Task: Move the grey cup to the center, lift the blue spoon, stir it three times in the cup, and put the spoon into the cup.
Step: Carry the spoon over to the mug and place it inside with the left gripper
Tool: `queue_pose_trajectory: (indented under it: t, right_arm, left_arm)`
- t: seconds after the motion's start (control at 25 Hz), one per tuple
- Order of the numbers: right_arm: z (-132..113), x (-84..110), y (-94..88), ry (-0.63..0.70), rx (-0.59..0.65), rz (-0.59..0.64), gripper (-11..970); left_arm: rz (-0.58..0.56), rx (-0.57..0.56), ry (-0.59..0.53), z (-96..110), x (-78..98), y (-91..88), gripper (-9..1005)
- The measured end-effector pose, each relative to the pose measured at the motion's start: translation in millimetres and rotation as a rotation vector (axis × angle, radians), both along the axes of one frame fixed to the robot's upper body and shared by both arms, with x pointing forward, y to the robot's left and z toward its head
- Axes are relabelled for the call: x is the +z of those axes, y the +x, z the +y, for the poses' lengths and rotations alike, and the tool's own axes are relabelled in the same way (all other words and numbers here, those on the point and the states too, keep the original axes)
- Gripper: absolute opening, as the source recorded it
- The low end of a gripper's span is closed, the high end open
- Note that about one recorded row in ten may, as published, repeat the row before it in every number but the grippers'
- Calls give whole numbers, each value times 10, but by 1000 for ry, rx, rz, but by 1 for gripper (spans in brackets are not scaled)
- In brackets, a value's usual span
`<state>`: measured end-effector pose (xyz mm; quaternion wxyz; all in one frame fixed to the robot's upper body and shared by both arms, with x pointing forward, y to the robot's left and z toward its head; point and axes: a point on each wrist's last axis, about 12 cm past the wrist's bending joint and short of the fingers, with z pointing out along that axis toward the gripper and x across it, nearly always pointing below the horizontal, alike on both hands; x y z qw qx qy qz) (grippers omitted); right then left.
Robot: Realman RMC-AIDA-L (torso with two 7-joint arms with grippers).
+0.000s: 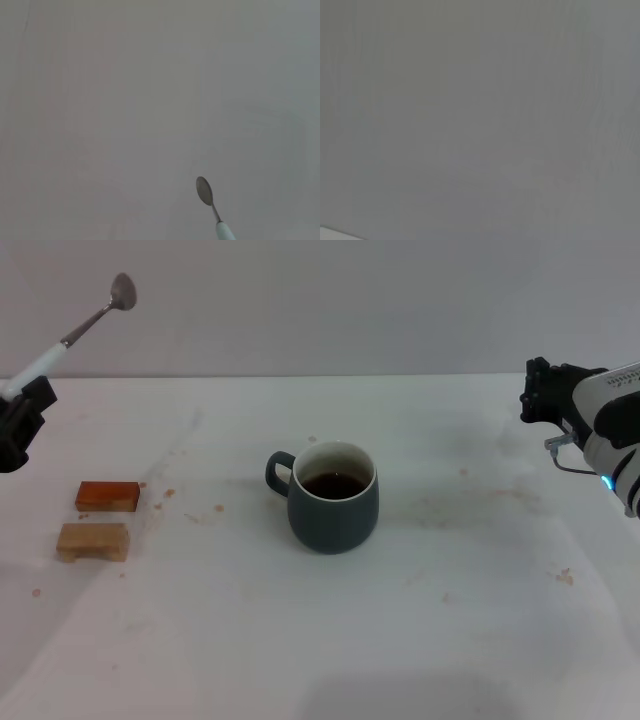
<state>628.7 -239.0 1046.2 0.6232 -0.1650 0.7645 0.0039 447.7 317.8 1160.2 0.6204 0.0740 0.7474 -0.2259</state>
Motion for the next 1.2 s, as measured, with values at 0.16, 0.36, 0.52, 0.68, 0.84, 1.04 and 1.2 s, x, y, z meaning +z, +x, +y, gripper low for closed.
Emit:
queue_pose_trajectory:
  t: [0.16,0.36,0.52,0.68,0.84,1.04,1.2]
  right_arm:
    - [-44,4,5,-8,-10,-3,33]
    - [-158,48,45,-5,-51,-16,33]
    - [-262,93,80,-7,-79,-29,33]
    - [-300,116,95,-1,-93,-38,32]
    - [-302,127,101,-1,-91,-43,32]
    - [-315,144,114,-6,-90,-47,32]
    - [-311,155,125,-10,-85,-50,32]
  left_arm:
    - [1,-20,-12,-91,37,-20,133]
    - [13,-33,-27,-156,11,-43,133]
    - [26,-50,-35,-215,-21,-68,133]
    - [33,-59,-39,-243,-36,-87,133]
    - [48,-87,-40,-301,-38,-150,133]
    - [60,-103,-39,-331,-48,-183,133]
    - [93,-156,-34,-451,-65,-270,133]
